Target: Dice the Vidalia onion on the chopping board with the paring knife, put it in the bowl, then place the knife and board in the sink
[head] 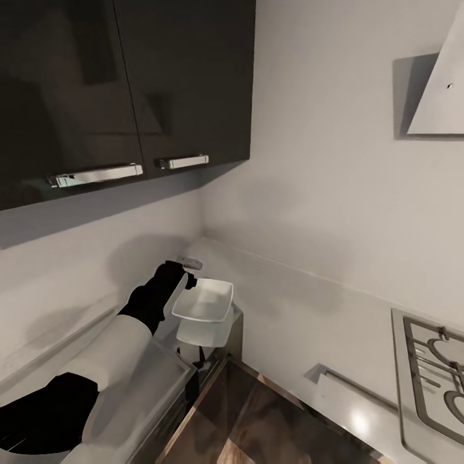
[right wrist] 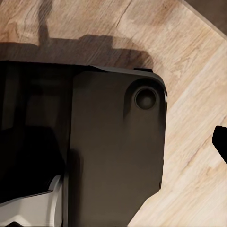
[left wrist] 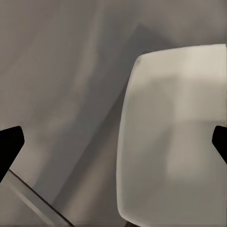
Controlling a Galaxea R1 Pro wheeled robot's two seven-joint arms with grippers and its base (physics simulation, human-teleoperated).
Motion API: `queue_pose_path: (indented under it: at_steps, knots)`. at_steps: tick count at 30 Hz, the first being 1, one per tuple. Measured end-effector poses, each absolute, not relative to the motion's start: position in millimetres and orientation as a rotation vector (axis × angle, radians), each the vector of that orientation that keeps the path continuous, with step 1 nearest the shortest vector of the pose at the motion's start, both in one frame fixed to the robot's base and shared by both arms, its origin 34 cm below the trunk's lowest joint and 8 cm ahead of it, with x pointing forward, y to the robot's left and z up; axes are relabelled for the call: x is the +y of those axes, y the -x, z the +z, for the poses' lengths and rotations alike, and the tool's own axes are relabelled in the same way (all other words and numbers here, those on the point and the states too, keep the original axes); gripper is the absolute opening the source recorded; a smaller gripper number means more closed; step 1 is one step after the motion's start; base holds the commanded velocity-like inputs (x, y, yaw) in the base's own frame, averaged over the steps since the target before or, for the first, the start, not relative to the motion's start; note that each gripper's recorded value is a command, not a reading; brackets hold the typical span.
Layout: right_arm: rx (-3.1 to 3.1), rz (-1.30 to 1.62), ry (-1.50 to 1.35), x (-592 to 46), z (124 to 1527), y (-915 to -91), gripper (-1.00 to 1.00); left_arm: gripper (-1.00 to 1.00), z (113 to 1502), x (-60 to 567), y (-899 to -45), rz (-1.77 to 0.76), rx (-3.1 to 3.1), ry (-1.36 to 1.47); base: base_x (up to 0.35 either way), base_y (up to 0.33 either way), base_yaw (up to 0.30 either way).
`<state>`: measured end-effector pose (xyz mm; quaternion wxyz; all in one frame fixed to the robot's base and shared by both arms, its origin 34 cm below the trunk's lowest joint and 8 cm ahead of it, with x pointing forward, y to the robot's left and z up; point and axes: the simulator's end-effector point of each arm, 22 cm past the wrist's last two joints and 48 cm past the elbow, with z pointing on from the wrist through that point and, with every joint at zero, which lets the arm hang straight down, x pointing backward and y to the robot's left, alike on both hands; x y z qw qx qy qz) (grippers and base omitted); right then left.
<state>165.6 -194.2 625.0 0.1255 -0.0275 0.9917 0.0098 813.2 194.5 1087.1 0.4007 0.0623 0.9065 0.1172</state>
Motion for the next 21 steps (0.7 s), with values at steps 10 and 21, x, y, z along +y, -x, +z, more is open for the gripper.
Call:
queue_pose_path:
  at_steps: [10, 21]
  knots:
    - [2.894, 0.029, 0.081, -194, 625, -164, 1.0, 1.0, 1081, 195, -812, 0.297, 2.312, -0.158, 0.0, 0.0, 0.0]
    - [2.895, 0.029, 0.081, -194, 625, -163, 1.0, 1.0, 1074, 196, -810, 0.3, 2.328, -0.16, 0.0, 0.0, 0.0]
